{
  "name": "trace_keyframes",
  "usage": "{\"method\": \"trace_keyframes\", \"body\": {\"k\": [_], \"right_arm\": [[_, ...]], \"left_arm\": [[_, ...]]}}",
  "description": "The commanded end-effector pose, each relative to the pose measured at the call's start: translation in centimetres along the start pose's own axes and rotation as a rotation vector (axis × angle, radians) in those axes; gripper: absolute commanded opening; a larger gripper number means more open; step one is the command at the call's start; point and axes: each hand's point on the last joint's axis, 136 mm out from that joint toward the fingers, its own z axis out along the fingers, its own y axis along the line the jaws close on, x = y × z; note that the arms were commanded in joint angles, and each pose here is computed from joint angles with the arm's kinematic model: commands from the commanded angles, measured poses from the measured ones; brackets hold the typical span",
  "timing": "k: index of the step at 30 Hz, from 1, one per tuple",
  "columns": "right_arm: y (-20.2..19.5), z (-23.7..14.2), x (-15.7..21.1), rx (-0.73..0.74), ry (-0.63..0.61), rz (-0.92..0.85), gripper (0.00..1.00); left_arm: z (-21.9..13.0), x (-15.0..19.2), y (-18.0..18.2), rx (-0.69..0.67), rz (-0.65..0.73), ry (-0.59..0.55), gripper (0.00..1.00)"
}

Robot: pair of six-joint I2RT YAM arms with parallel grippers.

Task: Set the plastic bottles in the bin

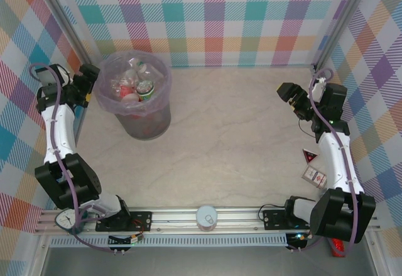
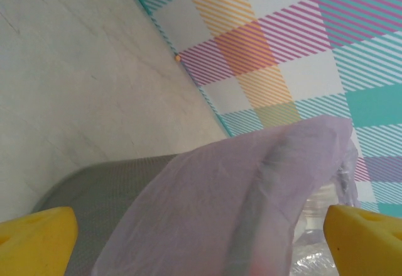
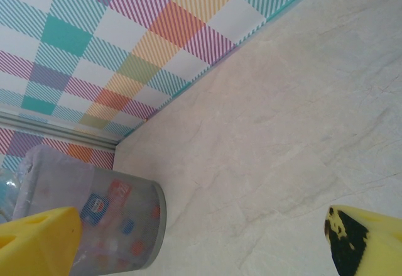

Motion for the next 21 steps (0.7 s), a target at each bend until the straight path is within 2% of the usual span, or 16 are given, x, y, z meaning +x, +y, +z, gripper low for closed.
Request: {"method": "trace_keyframes", "body": {"k": [1, 8, 21], "right_arm": [[1.3, 0.0, -0.6, -0.03, -0.002, -0.036, 0.99], [1.6, 0.1, -0.4, -0.03, 0.003, -0.042, 0.99], [2.0, 0.4, -0.2, -0.034, 0.014, -0.052, 0.99]], "left_arm": [[0.3, 0.9, -2.7, 0.11, 0.019, 0.021, 0.99], [2.5, 4.7, -3.9, 0.13, 0.067, 0.122, 0.97], [7.0, 17.3, -8.6, 0.162, 0.249, 0.355, 0.96]]}}
